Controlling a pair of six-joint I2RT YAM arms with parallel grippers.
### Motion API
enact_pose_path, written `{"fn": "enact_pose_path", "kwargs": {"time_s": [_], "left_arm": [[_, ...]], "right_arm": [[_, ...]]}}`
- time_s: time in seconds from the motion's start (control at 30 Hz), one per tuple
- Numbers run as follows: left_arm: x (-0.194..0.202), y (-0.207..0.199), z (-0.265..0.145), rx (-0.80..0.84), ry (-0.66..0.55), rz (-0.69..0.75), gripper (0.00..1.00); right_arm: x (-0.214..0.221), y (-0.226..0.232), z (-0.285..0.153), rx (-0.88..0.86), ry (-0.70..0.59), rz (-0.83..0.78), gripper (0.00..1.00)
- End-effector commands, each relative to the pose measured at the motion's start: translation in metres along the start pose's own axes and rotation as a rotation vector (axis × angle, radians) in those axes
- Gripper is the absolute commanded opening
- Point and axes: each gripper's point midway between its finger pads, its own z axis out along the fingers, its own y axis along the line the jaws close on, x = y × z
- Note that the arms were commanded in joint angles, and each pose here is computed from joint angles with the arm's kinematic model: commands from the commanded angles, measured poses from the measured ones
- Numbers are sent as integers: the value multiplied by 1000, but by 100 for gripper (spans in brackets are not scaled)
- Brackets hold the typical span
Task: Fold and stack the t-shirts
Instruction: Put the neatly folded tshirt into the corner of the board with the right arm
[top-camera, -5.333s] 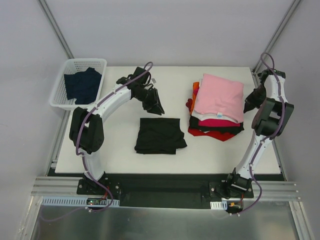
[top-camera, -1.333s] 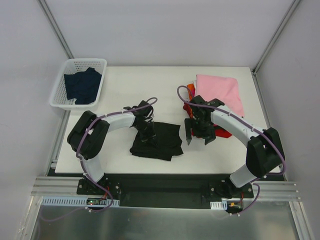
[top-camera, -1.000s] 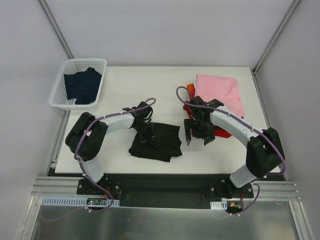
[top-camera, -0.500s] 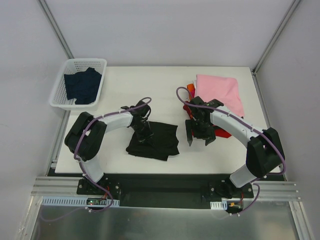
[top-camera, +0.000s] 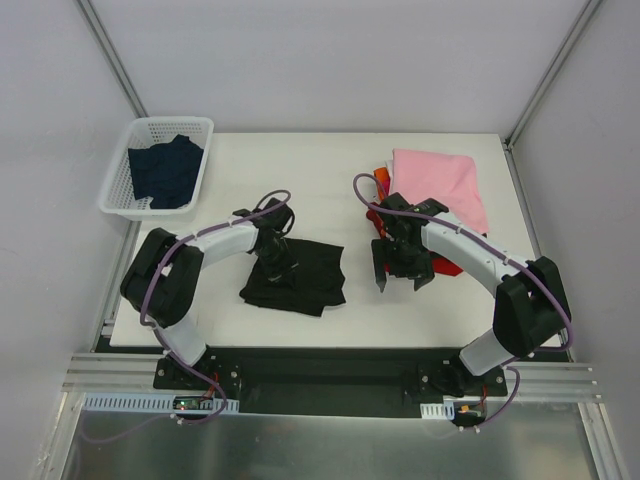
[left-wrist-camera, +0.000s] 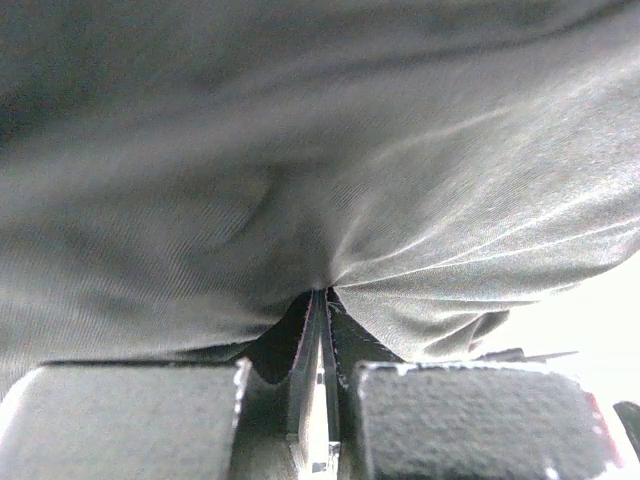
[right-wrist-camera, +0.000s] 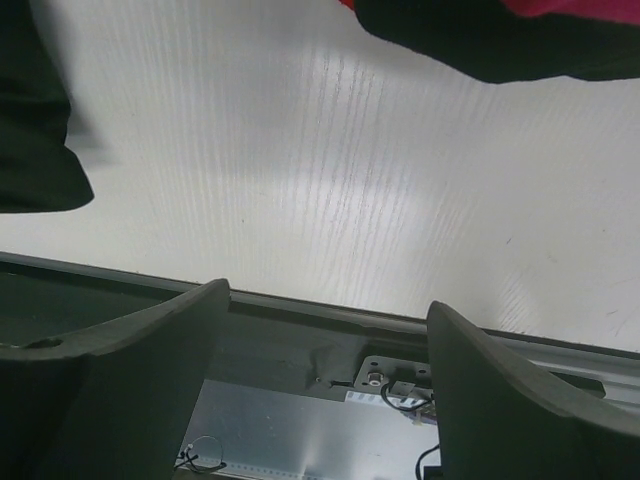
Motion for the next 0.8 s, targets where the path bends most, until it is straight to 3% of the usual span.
{"fn": "enact_pose_path", "kwargs": {"time_s": [0.0, 0.23, 0.6, 0.63, 0.7, 0.77], "left_arm": [[-6, 33, -10, -123, -84, -66, 0], [-9, 37, -11, -177, -90, -115, 0], [-33, -26, -15, -106, -89, -68, 1], [-36, -33, -20, -92, -108, -41, 8], [-42, -51, -33, -52, -158, 0, 37], [-47, -65, -47, -10, -191, 31, 53]], "right_arm": [[6, -3, -4, 8, 4, -11, 84], [8, -3, -1, 11, 20, -11, 82], [12, -6, -5, 11, 9, -11, 84], [12, -4, -4, 1, 4, -12, 86], [11, -2, -4, -16, -8, -12, 90], [7, 1, -2, -21, -17, -10, 91]]}}
